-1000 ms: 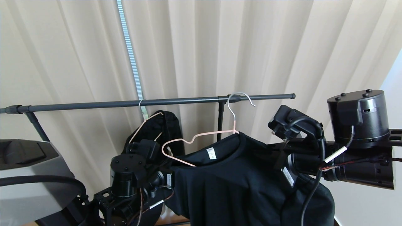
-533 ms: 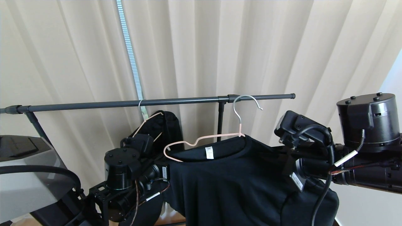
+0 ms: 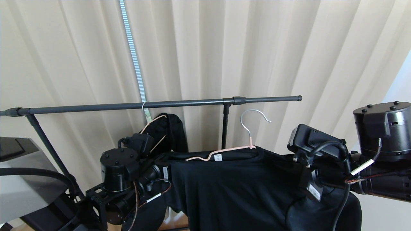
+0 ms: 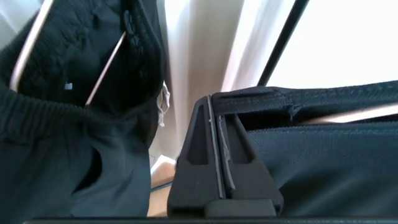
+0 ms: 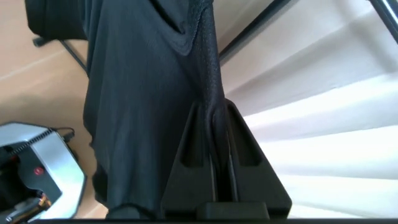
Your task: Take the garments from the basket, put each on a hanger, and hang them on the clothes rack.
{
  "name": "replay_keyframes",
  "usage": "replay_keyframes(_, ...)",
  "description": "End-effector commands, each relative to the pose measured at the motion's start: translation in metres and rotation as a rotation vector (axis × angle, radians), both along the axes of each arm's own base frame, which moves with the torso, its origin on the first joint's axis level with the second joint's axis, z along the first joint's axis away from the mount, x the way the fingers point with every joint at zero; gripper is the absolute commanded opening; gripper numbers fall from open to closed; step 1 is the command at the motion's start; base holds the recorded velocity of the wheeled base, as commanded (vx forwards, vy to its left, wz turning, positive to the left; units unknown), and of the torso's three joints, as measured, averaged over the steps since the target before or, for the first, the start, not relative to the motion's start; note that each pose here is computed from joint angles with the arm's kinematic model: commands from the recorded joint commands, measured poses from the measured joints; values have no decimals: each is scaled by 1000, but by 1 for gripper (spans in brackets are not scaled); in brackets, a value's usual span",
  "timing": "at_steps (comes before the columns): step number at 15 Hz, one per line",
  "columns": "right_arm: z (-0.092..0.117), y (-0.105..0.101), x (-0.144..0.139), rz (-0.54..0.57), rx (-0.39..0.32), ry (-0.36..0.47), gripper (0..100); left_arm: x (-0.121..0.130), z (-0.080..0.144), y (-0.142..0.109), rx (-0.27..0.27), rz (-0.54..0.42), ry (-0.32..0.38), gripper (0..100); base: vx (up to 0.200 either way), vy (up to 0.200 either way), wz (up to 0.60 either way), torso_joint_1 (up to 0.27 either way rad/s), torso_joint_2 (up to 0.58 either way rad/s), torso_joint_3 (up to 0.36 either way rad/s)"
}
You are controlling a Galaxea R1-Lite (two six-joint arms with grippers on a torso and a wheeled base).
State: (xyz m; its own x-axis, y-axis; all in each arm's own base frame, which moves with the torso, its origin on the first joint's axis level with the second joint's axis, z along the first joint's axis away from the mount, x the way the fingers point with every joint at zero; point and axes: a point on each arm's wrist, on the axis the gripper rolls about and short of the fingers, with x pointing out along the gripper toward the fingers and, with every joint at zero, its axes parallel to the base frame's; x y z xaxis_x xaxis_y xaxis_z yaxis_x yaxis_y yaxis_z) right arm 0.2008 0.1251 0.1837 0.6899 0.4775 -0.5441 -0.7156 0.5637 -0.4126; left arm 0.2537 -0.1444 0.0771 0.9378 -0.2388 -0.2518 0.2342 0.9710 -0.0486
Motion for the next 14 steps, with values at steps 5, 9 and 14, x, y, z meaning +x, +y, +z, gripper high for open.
replay_keyframes(5, -8, 3, 4, 9, -13, 24, 0, -24, 20, -6, -4, -70, -51, 0, 0, 0, 0, 0, 0, 0)
replay_keyframes(9, -8, 6, 6, 60, 50, -2, 0, -34, 21, -11, -5, -106, -50, 0, 0, 0, 0, 0, 0, 0)
replay_keyframes(14, -13, 15, 6, 78, 75, 4, 0, -44, 24, -15, -8, -141, -56, 0, 0, 0, 0, 0, 0, 0)
